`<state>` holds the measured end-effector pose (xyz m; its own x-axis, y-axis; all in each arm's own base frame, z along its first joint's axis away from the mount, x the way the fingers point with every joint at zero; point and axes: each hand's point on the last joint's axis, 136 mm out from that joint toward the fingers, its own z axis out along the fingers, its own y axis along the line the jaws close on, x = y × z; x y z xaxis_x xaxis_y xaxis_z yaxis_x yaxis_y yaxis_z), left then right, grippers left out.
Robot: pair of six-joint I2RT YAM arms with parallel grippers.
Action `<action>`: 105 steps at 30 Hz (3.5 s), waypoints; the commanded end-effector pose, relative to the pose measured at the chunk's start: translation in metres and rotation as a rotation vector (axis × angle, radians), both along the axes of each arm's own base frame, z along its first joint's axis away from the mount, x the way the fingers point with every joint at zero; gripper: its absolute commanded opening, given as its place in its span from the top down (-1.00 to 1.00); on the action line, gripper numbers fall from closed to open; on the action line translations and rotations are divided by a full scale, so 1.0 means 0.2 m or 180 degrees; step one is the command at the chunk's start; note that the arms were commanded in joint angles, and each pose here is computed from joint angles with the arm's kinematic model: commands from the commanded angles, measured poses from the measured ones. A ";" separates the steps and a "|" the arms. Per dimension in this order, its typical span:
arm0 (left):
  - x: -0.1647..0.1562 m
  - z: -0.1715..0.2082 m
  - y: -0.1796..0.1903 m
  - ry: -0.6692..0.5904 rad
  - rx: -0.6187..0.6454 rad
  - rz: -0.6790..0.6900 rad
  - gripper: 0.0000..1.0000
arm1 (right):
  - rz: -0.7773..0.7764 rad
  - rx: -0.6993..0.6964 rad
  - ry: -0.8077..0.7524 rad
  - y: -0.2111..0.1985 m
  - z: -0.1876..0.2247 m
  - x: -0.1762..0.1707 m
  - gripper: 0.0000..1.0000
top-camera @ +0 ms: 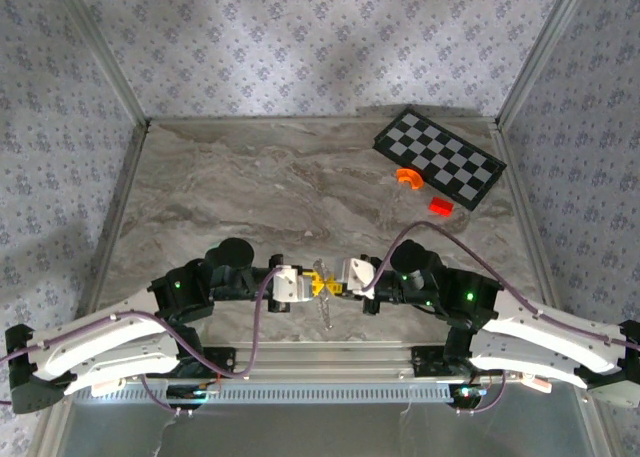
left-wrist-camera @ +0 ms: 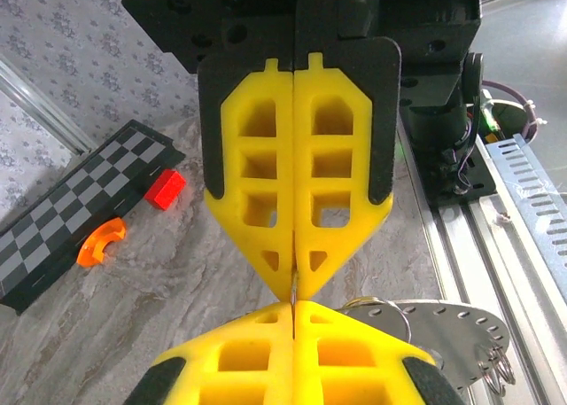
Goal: Put the keys on the keyring
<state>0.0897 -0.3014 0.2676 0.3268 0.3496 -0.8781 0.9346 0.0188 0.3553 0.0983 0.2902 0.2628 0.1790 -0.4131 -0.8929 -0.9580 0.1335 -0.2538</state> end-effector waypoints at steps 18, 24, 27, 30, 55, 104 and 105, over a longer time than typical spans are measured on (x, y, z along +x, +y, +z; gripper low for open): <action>-0.09 0.25 0.09 0.0032 -0.0969 -0.0075 0.36 | 0.0386 0.1155 -0.0011 -0.01 0.34 -0.09 1.00; -0.09 0.27 0.10 0.0047 -0.1024 -0.0106 0.34 | 0.0533 0.1369 0.0043 -0.02 0.41 -0.11 1.00; -0.09 0.30 0.10 0.0062 -0.1076 -0.0126 0.35 | 0.0558 0.1420 0.0051 -0.02 0.43 -0.11 1.00; -0.10 0.33 0.10 0.0078 -0.1140 -0.0201 0.37 | 0.0574 0.1424 0.0064 -0.03 0.43 -0.10 1.00; -0.11 0.43 0.03 -0.0008 -0.1274 -0.0397 0.56 | 0.0660 0.1379 0.0151 -0.03 0.39 -0.13 1.00; -0.11 0.46 0.03 -0.0016 -0.1289 -0.0404 1.00 | 0.0530 0.1241 0.0077 -0.06 0.35 -0.12 0.62; -0.11 0.47 0.03 -0.0018 -0.1304 -0.0397 1.00 | 0.0496 0.1215 0.0070 -0.07 0.34 -0.11 0.55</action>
